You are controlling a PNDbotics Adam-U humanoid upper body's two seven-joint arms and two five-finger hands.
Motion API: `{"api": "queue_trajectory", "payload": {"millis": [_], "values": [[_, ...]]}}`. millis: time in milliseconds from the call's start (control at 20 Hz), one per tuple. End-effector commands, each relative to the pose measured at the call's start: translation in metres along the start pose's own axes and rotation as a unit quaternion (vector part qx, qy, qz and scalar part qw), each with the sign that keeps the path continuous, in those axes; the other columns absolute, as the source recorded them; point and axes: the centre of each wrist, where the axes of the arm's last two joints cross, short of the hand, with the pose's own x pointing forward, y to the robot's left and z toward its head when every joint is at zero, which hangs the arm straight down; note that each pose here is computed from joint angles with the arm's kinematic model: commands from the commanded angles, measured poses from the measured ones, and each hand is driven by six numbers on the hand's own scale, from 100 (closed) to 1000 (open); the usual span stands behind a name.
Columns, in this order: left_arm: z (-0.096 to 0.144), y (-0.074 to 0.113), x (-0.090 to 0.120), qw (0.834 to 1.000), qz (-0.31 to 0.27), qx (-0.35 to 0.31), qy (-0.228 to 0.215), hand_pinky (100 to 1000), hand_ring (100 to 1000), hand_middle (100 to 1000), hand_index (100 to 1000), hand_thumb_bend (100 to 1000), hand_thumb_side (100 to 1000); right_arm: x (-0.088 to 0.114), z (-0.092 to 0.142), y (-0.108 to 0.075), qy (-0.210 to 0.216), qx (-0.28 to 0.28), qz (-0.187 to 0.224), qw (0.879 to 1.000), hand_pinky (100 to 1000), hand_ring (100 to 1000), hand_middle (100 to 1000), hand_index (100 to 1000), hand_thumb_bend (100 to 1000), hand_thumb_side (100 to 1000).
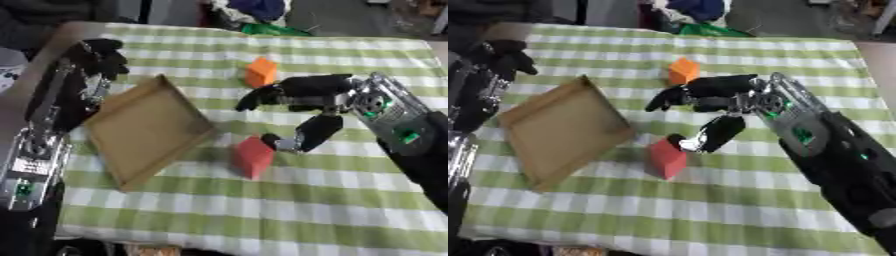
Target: Pick up objects on the table and place them in the box.
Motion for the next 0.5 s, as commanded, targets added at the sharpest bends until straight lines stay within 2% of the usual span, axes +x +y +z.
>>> {"api": "queue_trajectory", "payload": {"millis": [50, 200, 500], "values": [[-0.005, 0.005, 0.005, 1.0, -0.008, -0.001, -0.01, 637, 565, 556, 764, 209, 620, 0.008, 0.009, -0.011, -0.04, 0.057, 0.067, 0.995, 908, 884, 927, 1000, 100, 658], [-0.005, 0.006, 0.005, 1.0, -0.008, -0.001, -0.011, 637, 565, 556, 764, 208, 621, 0.014, 0.011, -0.008, -0.047, 0.071, 0.076, 0.993, 907, 886, 927, 1000, 100, 703], [-0.006, 0.005, 0.006, 1.0, -0.008, -0.002, -0.012, 637, 565, 557, 764, 207, 621, 0.015, 0.009, 0.002, -0.041, 0.1, 0.085, 0.99, 903, 886, 926, 1000, 100, 726]]}}
